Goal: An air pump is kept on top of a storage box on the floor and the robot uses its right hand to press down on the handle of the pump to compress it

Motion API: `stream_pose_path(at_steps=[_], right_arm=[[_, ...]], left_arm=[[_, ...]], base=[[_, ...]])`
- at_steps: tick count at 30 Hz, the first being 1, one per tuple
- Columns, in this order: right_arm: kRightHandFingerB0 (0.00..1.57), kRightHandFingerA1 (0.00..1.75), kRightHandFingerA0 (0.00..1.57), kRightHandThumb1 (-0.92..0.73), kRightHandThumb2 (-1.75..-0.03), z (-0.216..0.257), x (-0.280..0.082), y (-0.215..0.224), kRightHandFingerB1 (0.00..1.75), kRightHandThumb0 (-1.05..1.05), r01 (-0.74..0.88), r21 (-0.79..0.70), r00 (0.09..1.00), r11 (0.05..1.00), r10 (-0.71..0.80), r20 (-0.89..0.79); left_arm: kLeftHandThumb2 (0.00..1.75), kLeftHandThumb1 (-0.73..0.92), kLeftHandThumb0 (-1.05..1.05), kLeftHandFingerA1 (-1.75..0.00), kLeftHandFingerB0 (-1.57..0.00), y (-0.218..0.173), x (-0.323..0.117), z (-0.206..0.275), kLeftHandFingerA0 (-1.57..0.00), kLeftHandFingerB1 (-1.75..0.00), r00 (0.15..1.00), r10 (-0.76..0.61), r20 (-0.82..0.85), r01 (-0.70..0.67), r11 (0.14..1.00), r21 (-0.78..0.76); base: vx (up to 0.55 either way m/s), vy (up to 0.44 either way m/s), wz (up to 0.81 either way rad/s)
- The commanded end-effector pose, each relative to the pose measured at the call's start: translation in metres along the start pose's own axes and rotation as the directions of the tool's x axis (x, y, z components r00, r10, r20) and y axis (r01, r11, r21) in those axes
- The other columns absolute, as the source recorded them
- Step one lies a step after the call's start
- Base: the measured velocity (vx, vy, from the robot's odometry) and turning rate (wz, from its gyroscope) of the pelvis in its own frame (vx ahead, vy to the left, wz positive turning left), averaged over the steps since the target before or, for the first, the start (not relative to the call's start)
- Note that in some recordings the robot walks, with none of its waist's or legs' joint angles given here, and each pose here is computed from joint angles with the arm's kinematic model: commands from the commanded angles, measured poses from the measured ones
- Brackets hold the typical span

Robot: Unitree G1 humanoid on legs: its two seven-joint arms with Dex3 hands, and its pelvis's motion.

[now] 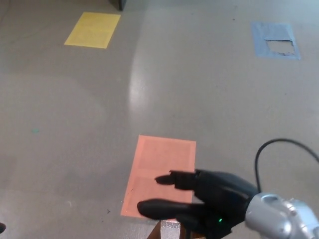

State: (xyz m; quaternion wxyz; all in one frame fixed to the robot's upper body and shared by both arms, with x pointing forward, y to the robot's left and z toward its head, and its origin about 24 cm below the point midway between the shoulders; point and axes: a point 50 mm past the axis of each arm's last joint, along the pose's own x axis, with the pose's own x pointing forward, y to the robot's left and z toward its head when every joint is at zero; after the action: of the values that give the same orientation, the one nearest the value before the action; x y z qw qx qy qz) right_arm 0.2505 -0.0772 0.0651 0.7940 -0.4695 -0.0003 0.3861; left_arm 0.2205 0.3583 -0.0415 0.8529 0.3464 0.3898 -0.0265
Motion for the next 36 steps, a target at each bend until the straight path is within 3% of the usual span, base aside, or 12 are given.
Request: stream_pose_path(at_steps=[1, 13, 27, 28, 30, 31, 33, 34, 36], right_arm=[[0.1, 0.27, 0.05, -0.78, -1.12, -0.017, 0.012, 0.045, 0.23, -0.89, -0.067, -0.007, 0.994, 0.998, 0.066, -0.088], [0.07, 0.24, 0.07, -0.76, -1.1, -0.067, 0.033, 0.097, 0.23, -0.87, -0.17, 0.021, 0.939, 0.985, 0.168, -0.299], [0.12, 0.25, 0.04, -0.75, -1.1, -0.098, 0.051, 0.103, 0.26, -0.89, -0.175, 0.085, 0.866, 0.981, 0.194, -0.461], [0.1, 0.25, 0.1, -0.88, -0.68, -0.099, 0.051, 0.102, 0.23, -0.79, -0.168, 0.084, 0.862, 0.982, 0.188, -0.47], [0.11, 0.26, 0.12, -0.88, -0.68, -0.103, 0.051, 0.103, 0.23, -0.79, -0.152, 0.078, 0.849, 0.985, 0.171, -0.5], [0.03, 0.44, 0.12, -0.69, -1.06, -0.106, 0.051, 0.104, 0.36, -0.81, -0.128, 0.067, 0.848, 0.99, 0.144, -0.511], [0.02, 0.44, 0.15, -0.71, -1.06, -0.107, 0.051, 0.104, 0.36, -0.86, -0.111, 0.054, 0.844, 0.992, 0.123, -0.523], [0.13, 0.28, 0.16, -0.86, -0.67, -0.107, 0.05, 0.108, 0.27, -0.78, -0.111, 0.051, 0.838, 0.993, 0.121, -0.532], [0.13, 0.28, 0.16, -0.86, -0.67, -0.106, 0.05, 0.112, 0.27, -0.78, -0.116, 0.05, 0.832, 0.992, 0.125, -0.541]], left_arm=[[0.61, 0.71, -0.61, -0.33, -0.26, 0.008, -0.003, -0.005, -0.3, -0.29, 1.0, 0.011, -0.015, -0.011, 1.0, 0.007], [0.62, 0.72, -0.6, -0.31, -0.25, 0.008, -0.004, -0.005, -0.25, -0.29, 1.0, 0.014, -0.01, -0.014, 0.999, 0.03], [0.61, 0.72, -0.6, -0.33, -0.26, 0.006, -0.005, -0.008, -0.29, -0.29, 1.0, 0.013, -0.002, -0.013, 0.999, -0.031], [0.61, 0.72, -0.6, -0.33, -0.26, 0.006, -0.004, -0.007, -0.28, -0.29, 1.0, 0.013, 0.001, -0.013, 0.999, -0.031], [0.62, 0.72, -0.6, -0.33, -0.26, 0.004, -0.004, -0.006, -0.28, -0.29, 1.0, 0.008, 0.007, -0.008, 1.0, -0.021], [0.61, 0.72, -0.6, -0.33, -0.27, 0.004, -0.003, -0.005, -0.29, -0.3, 1.0, 0.013, 0.013, -0.013, 1.0, -0.01], [0.61, 0.72, -0.6, -0.33, -0.26, 0.005, -0.003, -0.004, -0.28, -0.29, 1.0, 0.014, 0.014, -0.014, 1.0, -0.01], [0.62, 0.73, -0.6, -0.33, -0.27, 0.004, -0.004, -0.007, -0.28, -0.29, 1.0, 0.011, 0.009, -0.011, 1.0, -0.01], [0.62, 0.73, -0.6, -0.33, -0.27, 0.003, -0.006, -0.011, -0.28, -0.29, 1.0, 0.008, 0.003, -0.008, 1.0, -0.007]], base=[[0.0, 0.0, 0.0], [0.0, 0.0, 0.0], [0.0, 0.0, 0.0], [0.0, 0.0, 0.0], [0.0, 0.0, 0.0], [0.0, 0.0, 0.0], [0.0, 0.0, 0.0], [0.0, 0.0, 0.0], [0.0, 0.0, 0.0]])
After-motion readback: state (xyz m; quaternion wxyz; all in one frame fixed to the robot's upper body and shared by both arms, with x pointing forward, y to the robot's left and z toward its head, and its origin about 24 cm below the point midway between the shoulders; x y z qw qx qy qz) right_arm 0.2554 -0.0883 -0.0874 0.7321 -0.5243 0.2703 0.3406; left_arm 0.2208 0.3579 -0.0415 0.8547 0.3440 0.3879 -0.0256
